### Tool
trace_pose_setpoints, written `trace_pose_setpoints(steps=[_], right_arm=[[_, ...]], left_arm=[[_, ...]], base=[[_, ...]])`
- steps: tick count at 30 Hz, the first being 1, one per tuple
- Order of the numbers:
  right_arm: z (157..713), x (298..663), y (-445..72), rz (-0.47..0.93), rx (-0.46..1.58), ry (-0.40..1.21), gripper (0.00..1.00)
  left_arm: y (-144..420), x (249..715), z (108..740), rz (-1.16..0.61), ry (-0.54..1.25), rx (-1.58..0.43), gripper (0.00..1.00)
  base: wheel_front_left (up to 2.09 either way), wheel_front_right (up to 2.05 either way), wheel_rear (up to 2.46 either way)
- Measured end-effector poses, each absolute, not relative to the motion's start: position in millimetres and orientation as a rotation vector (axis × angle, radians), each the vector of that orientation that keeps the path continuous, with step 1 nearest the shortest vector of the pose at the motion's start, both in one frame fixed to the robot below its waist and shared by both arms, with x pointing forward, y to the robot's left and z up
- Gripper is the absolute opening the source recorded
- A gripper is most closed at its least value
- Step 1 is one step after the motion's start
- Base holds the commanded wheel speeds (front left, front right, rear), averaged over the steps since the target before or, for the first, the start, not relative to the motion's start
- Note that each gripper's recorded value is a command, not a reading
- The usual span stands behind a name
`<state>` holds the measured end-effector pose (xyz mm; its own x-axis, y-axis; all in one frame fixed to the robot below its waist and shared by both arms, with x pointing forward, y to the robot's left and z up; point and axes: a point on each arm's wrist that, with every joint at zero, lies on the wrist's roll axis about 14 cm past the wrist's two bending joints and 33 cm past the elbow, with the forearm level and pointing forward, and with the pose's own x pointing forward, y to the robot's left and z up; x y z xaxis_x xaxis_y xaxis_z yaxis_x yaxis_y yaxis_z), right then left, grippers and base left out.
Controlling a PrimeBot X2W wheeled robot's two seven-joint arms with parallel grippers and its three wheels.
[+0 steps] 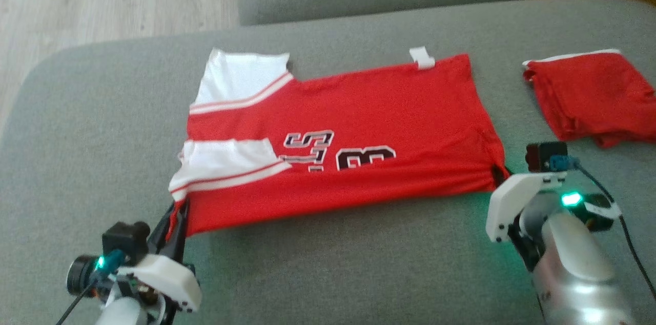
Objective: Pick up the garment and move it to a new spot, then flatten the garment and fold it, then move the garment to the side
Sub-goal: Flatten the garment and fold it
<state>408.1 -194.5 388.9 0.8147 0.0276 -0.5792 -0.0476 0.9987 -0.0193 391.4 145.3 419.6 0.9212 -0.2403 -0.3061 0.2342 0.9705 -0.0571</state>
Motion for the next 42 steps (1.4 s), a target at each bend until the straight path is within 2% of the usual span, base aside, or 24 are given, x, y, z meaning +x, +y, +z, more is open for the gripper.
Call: trace_pose_setpoints(steps=[9,19,20,21,22,29,37,42], right_arm=[[390.1,363.4,-200.2,0.015,-0.005,0.659,0.00],[392.2,340.2,-201.6,0.006,0.009,0.688,0.00],[393.3,339.9,-203.0,0.001,0.011,0.685,0.29],[395.8,340.5,-204.4,-0.004,0.011,0.674,1.00],[398.4,341.3,-206.4,-0.011,0.017,0.663,1.00],[438.8,363.6,-212.9,-0.033,0.075,0.434,1.00],[478.1,389.5,-201.2,-0.001,0.108,0.144,1.00],[488.0,405.2,-203.5,-0.009,0.128,0.038,1.00]], left_arm=[[139.7,352.3,427.0,-0.306,0.407,-0.021,0.00],[131.4,338.6,424.9,-0.338,0.452,-0.025,0.00],[130.9,338.6,425.0,-0.339,0.452,-0.026,0.00],[131.4,338.9,425.1,-0.335,0.450,-0.026,0.54],[132.1,339.8,425.7,-0.327,0.445,-0.028,1.00],[134.9,354.8,442.1,-0.280,0.328,-0.056,1.00],[122.8,407.1,515.6,-0.282,-0.039,-0.108,1.00],[107.2,437.1,531.8,-0.332,-0.121,-0.102,1.00]], base=[[0.00,0.00,0.00],[0.00,0.00,0.00],[0.00,0.00,0.00],[0.00,0.00,0.00],[0.00,0.00,0.00],[0.00,0.00,0.00],[0.00,0.00,0.00],[0.00,0.00,0.00]])
